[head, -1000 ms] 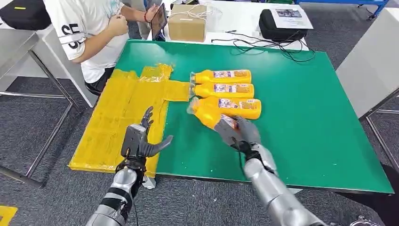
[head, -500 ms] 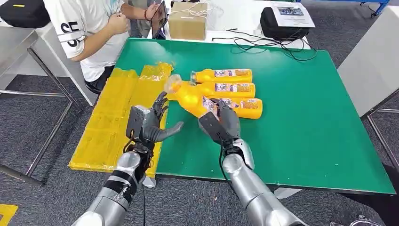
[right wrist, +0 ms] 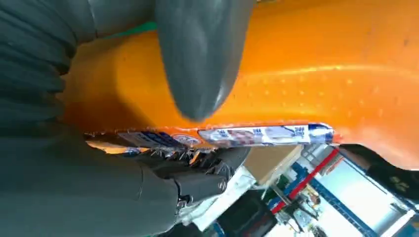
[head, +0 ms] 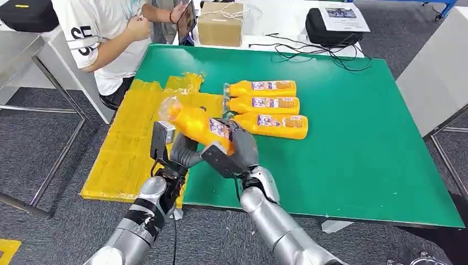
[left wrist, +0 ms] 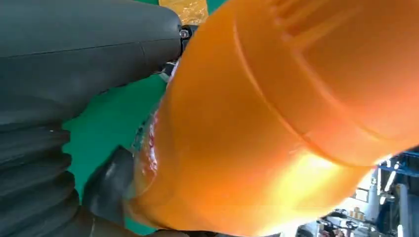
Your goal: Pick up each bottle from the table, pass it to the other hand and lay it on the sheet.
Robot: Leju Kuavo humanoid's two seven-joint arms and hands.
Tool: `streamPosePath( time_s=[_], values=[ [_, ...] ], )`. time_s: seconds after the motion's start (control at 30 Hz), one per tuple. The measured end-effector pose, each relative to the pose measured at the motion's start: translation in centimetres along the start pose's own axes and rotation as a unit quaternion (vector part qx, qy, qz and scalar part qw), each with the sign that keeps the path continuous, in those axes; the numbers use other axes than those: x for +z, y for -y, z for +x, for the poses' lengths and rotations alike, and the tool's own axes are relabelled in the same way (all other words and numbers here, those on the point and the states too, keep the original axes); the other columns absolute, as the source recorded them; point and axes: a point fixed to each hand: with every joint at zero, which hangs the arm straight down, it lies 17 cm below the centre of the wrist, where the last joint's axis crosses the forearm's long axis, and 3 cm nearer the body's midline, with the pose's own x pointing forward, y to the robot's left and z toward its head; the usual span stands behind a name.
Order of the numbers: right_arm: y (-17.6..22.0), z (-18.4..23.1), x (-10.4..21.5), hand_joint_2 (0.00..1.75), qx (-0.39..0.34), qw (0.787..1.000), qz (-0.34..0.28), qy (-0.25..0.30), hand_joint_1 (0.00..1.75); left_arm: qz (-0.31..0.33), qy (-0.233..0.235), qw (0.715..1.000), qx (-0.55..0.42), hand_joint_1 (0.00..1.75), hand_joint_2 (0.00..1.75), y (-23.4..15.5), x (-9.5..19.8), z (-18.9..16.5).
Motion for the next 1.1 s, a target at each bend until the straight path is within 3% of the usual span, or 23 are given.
streamPosePath(
  time_s=[0.63, 0.67, 0.7, 0.97, 1.0, 1.03, 1.07, 1.1],
  values=[
    [-3.3, 0.2, 1.2, 1.75, 0.018, 0.999, 0.048, 0.002, 1.75, -0.001, -0.009, 0.999, 0.031, 0.0, 1.75, 0.3, 0.7, -0.8],
    [-3.6, 0.2, 1.3, 1.75, 0.02, 0.998, 0.053, 0.001, 1.75, 0.001, -0.01, 0.999, 0.031, 1.17, 1.75, 0.3, 0.7, -0.8],
    [-3.8, 0.1, 1.4, 1.75, 0.021, 0.998, 0.056, 0.0, 1.75, 0.002, -0.012, 0.999, 0.032, 1.75, 1.75, 0.2, 0.8, -0.9],
    [-4.9, -0.6, 2.0, 1.75, 0.021, 0.997, 0.075, -0.016, 1.75, 0.039, -0.003, 0.998, 0.041, 1.75, 1.75, -1.1, 1.9, -1.1],
    [-5.0, -0.6, 2.0, 1.75, 0.02, 0.997, 0.076, -0.017, 1.52, 0.042, -0.002, 0.998, 0.044, 1.75, 1.75, -1.3, 2.0, -1.0],
    [-5.0, -0.6, 2.0, 1.75, 0.02, 0.997, 0.076, -0.018, 0.45, 0.044, -0.001, 0.998, 0.045, 1.75, 1.75, -1.3, 2.0, -1.0],
    [-5.0, -0.6, 2.0, 1.75, 0.02, 0.997, 0.076, -0.019, 0.0, 0.046, 0.0, 0.998, 0.046, 1.75, 1.75, -1.4, 2.1, -0.9],
    [-5.0, -0.7, 2.0, 1.75, 0.019, 0.997, 0.076, -0.02, 0.0, 0.047, 0.0, 0.998, 0.046, 1.75, 1.75, -1.5, 2.1, -0.9]
  ],
)
